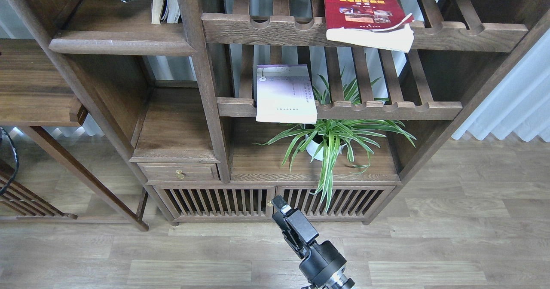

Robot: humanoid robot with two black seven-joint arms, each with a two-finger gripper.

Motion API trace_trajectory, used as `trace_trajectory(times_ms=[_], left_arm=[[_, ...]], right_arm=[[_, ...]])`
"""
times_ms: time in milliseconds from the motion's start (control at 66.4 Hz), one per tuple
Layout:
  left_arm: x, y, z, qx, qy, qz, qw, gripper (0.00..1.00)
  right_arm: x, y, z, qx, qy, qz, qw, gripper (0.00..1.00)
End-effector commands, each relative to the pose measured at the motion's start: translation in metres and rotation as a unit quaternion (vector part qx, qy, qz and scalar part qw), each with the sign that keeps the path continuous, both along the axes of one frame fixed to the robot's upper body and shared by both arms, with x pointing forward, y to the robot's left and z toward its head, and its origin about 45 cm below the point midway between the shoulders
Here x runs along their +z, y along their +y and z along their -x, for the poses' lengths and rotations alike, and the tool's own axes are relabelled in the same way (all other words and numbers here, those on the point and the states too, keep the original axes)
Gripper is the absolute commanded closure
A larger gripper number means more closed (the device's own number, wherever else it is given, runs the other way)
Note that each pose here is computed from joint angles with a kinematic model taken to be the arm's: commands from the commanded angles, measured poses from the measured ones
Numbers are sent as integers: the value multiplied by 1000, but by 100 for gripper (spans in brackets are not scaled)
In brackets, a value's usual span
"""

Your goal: Organize books on shelf

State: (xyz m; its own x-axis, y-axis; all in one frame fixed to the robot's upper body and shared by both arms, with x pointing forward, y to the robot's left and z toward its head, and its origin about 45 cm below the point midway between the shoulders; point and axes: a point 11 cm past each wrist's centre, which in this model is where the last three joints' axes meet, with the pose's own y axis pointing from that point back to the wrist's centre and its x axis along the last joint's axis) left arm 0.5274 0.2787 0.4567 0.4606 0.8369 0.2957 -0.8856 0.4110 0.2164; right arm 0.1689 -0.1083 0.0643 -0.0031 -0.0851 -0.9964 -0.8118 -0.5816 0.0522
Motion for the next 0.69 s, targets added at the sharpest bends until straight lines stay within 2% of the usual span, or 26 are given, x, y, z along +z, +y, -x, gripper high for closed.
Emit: trace_trajectory(times_ms=[0, 75, 166, 196, 407, 512, 542, 678], left_arm=[[2, 4, 1, 2, -2, -1, 1000, 60], [4, 9, 2, 7, -4, -5, 1000, 49], [8, 13, 3, 10, -8, -6, 1000, 47], [11, 16, 4, 12, -11, -10, 1000, 43], [28, 14, 10, 1, -36, -9, 999, 30], [49, 14, 19, -8, -64, -14, 998, 19], [56, 18, 23, -6, -72, -20, 997, 15], [65, 40, 35, 9, -81, -38, 996, 6]], right_arm=[[0, 0, 0, 0, 0, 0, 1000, 1], [0, 0, 0, 0, 0, 0, 1000, 1], [1, 0, -1, -1, -2, -1, 1000, 1], [2, 0, -1, -1, -3, -2, 1000, 1], [2, 1, -1, 0, -3, -3, 1000, 1], [2, 0, -1, 0, -3, -2, 1000, 1], [3, 0, -2, 0, -4, -2, 1000, 1], [6, -1, -8, -3, -12, -3, 1000, 1]])
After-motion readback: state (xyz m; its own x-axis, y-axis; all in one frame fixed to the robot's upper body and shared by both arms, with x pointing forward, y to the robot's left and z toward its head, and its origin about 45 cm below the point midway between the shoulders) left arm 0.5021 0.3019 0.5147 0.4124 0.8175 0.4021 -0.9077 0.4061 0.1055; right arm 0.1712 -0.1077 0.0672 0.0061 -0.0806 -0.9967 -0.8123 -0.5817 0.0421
